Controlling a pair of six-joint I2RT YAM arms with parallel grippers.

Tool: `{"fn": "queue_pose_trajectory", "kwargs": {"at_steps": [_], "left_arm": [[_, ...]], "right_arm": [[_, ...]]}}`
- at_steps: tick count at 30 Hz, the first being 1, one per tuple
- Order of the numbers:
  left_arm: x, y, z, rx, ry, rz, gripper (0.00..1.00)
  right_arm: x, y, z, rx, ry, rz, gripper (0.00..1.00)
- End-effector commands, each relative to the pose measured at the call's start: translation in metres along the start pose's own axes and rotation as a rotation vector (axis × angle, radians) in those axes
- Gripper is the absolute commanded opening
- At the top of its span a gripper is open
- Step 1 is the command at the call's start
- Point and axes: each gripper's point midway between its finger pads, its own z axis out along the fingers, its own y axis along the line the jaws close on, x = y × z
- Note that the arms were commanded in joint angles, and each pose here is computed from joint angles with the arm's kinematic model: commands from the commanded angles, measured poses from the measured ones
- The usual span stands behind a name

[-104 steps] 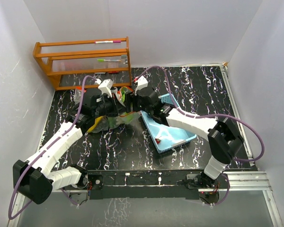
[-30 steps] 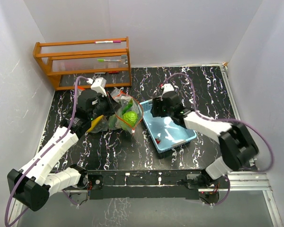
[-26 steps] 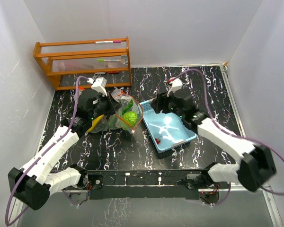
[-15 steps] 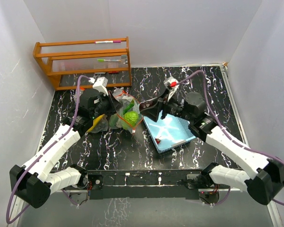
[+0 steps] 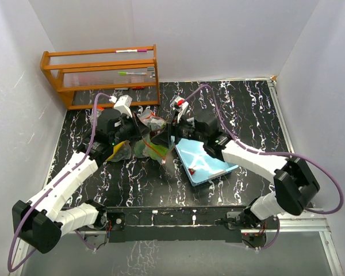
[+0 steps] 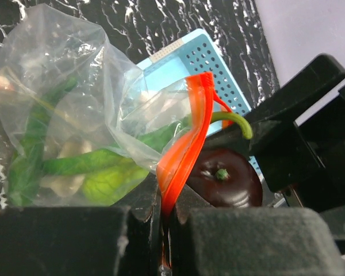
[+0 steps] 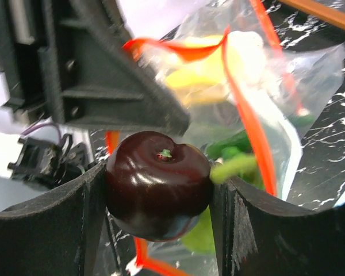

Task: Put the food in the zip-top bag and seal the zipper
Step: Place the fake vegetable in the zipper food storage bag.

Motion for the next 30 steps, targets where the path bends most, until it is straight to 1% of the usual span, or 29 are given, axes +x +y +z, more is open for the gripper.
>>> {"fn": "queue_pose_trajectory", "kwargs": {"at_steps": [1, 3, 6, 9, 12, 13, 14, 15, 16, 20, 26, 30], "left_arm": [[-0.004, -0.023, -0.010, 0.112, -0.021, -0.019, 0.00], [-0.001, -0.027, -0.011, 0.137, -0.013, -0.026, 0.00], [0.003, -0.035, -0.016, 0.185, -0.008, -0.045, 0.00], [0.008, -0.043, -0.019, 0.241, 0.011, -0.057, 0.00], [0.013, -0.047, -0.020, 0.276, 0.027, -0.068, 0.00], [0.014, -0.047, -0.020, 0.279, 0.026, -0.070, 0.00], [0.016, -0.046, -0.018, 0.277, 0.029, -0.073, 0.00], [0.016, -0.045, -0.017, 0.274, 0.030, -0.075, 0.00], [0.017, -0.044, -0.016, 0.271, 0.032, -0.076, 0.00], [0.016, -0.042, -0.010, 0.264, 0.031, -0.074, 0.00], [0.009, -0.038, -0.003, 0.233, 0.011, -0.052, 0.00], [0.001, -0.038, 0.001, 0.227, -0.021, -0.060, 0.00]], "right_arm": [[-0.048, -0.014, 0.021, 0.115, -0.149, -0.057, 0.32], [-0.043, -0.039, 0.029, 0.270, -0.139, -0.057, 0.33], [-0.033, -0.068, 0.034, 0.420, -0.126, -0.069, 0.41], [-0.030, -0.081, 0.039, 0.466, -0.118, -0.075, 0.45], [-0.030, -0.079, 0.046, 0.440, -0.113, -0.078, 0.51], [-0.031, -0.076, 0.048, 0.425, -0.114, -0.078, 0.58], [-0.032, -0.072, 0.049, 0.409, -0.114, -0.080, 0.69], [-0.033, -0.067, 0.051, 0.393, -0.115, -0.085, 0.91], [-0.034, -0.062, 0.051, 0.374, -0.114, -0.093, 0.98], [-0.040, -0.042, 0.040, 0.336, -0.127, -0.114, 0.98], [-0.054, -0.011, 0.000, 0.293, -0.150, -0.142, 0.98], [-0.051, 0.007, -0.016, 0.241, -0.123, -0.143, 0.99]]}}
